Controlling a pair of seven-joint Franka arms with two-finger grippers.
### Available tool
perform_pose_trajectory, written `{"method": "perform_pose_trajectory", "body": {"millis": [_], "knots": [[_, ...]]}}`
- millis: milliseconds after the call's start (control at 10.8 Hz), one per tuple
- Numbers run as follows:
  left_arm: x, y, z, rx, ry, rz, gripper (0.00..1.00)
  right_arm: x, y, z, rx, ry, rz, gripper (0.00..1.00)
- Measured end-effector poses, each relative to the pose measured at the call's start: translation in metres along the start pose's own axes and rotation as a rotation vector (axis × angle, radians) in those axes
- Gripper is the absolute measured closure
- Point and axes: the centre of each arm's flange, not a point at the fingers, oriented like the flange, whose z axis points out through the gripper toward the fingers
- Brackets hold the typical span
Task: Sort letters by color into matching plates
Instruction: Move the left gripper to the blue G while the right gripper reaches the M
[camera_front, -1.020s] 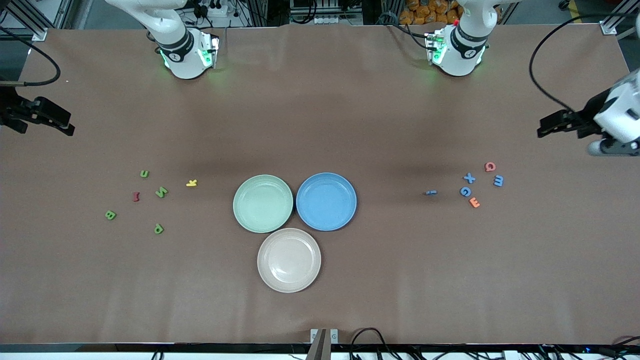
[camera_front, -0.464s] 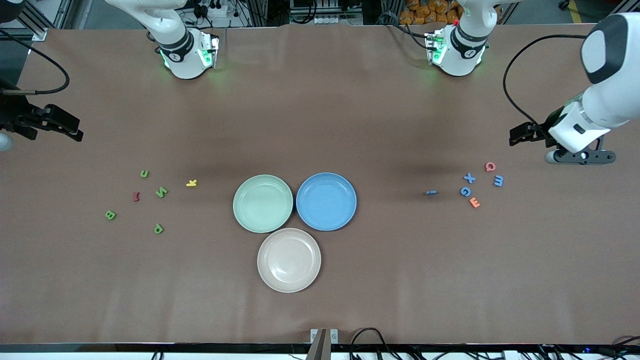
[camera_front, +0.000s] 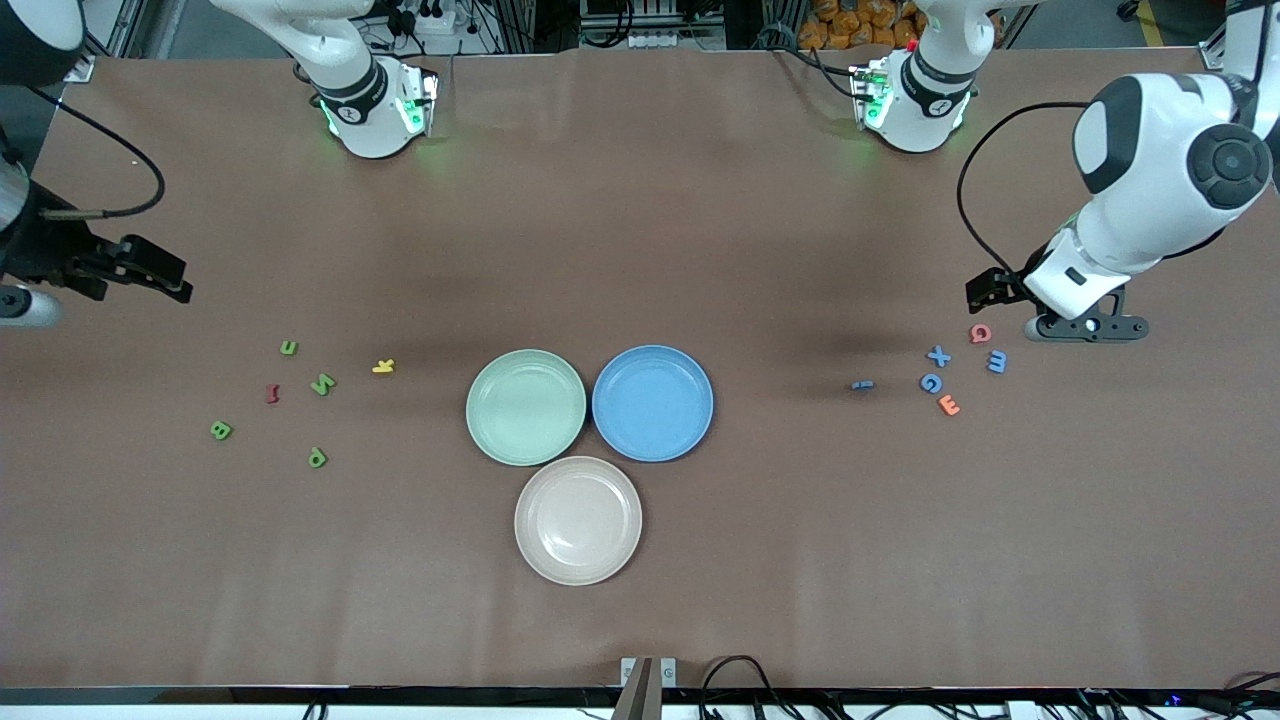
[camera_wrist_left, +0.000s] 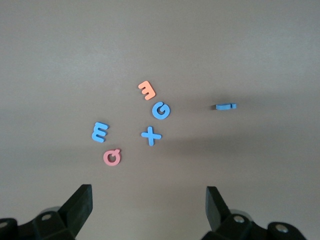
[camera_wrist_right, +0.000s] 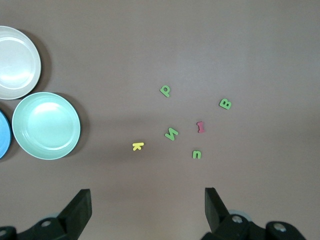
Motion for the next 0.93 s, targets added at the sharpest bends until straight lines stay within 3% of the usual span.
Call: {"method": "perform_pose_trajectory", "body": {"millis": [464, 742, 927], "knots": [[0.005, -0.002, 0.067, -0.016, -0.015, -0.023, 0.0, 0.005, 0.001, 0.073, 0.006, -0.004, 0.097, 0.0], [0.014, -0.001, 0.105, -0.015, -0.013, -0.047, 0.0, 0.008, 0.002, 0.119, 0.013, 0.026, 0.173, 0.0], [0.017, 0.01, 0.136, 0.04, -0.019, -0.031, 0.0, 0.012, 0.003, 0.146, 0.021, 0.02, 0.224, 0.0]]}}
